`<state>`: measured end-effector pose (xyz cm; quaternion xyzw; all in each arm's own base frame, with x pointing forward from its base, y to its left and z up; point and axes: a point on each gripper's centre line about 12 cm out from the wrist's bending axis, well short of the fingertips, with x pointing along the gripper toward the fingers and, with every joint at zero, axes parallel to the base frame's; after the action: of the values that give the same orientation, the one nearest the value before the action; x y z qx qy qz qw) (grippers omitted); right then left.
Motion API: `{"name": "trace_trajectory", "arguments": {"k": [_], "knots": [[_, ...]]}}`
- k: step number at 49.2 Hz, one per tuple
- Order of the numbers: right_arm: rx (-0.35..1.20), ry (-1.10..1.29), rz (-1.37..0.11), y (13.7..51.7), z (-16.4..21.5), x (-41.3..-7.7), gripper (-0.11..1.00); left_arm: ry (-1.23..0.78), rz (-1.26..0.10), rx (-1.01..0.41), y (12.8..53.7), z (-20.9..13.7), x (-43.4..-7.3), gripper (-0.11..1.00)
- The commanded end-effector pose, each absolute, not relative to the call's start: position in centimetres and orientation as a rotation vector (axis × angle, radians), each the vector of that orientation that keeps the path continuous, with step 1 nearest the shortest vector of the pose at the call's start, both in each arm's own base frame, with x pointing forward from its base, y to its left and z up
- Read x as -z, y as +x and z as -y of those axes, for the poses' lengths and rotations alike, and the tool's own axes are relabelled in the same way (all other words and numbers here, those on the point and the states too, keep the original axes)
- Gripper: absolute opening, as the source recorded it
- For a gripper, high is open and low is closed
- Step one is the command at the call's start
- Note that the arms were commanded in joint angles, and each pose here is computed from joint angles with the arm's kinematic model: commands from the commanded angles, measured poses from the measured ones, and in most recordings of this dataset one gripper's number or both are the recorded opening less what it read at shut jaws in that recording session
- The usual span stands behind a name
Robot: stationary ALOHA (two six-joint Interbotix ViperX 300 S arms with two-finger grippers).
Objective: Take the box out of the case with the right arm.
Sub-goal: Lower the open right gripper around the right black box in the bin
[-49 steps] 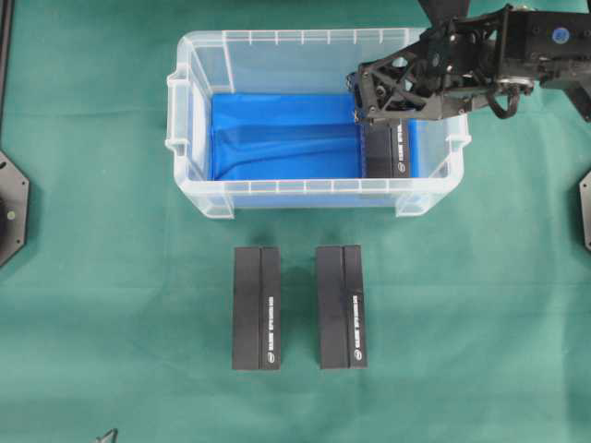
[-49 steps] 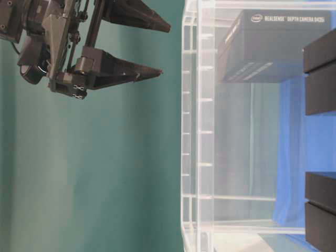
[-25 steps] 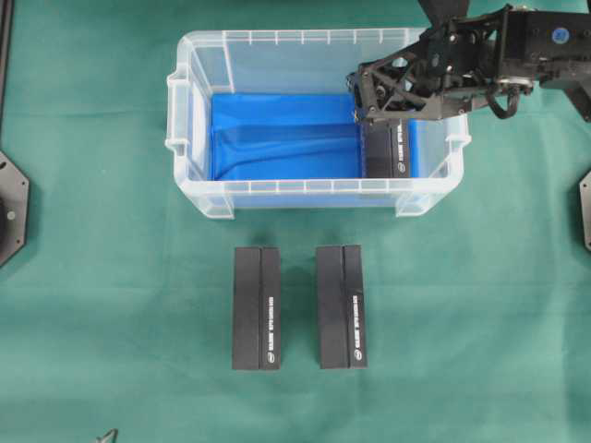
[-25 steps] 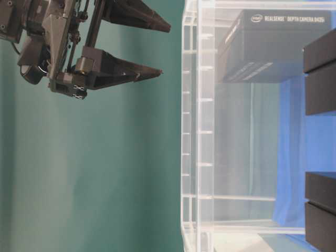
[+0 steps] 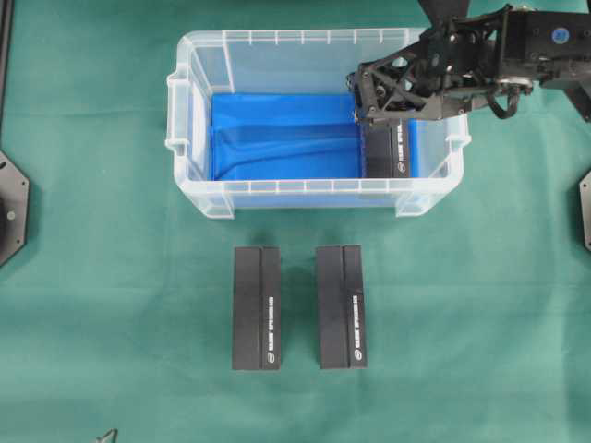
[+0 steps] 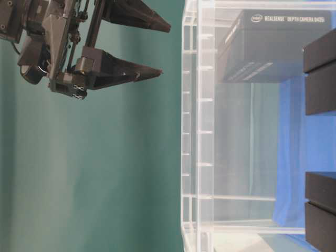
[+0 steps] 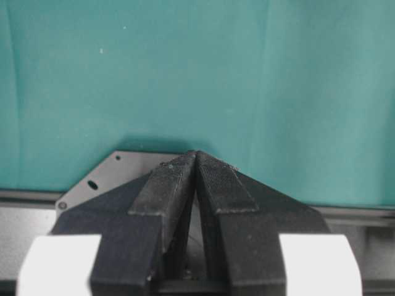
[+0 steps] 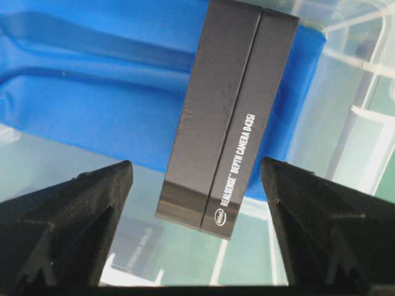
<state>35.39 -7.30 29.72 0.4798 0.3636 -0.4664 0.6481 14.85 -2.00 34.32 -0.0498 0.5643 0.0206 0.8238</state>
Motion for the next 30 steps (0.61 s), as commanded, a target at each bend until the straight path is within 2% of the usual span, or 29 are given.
{"name": "trace_trajectory", "arguments": {"k": [1,30], "knots": [[1.035,1.104,-0.795,35.6,7.2,-30.9,0.88,-0.101,-1.189,-0.04,15.0,2.1,-34.6,0.02],[1.059,1.093,-0.834,36.2,7.2,-29.3,0.88,-0.101,-1.189,-0.04,15.0,2.1,-34.6,0.02]]}}
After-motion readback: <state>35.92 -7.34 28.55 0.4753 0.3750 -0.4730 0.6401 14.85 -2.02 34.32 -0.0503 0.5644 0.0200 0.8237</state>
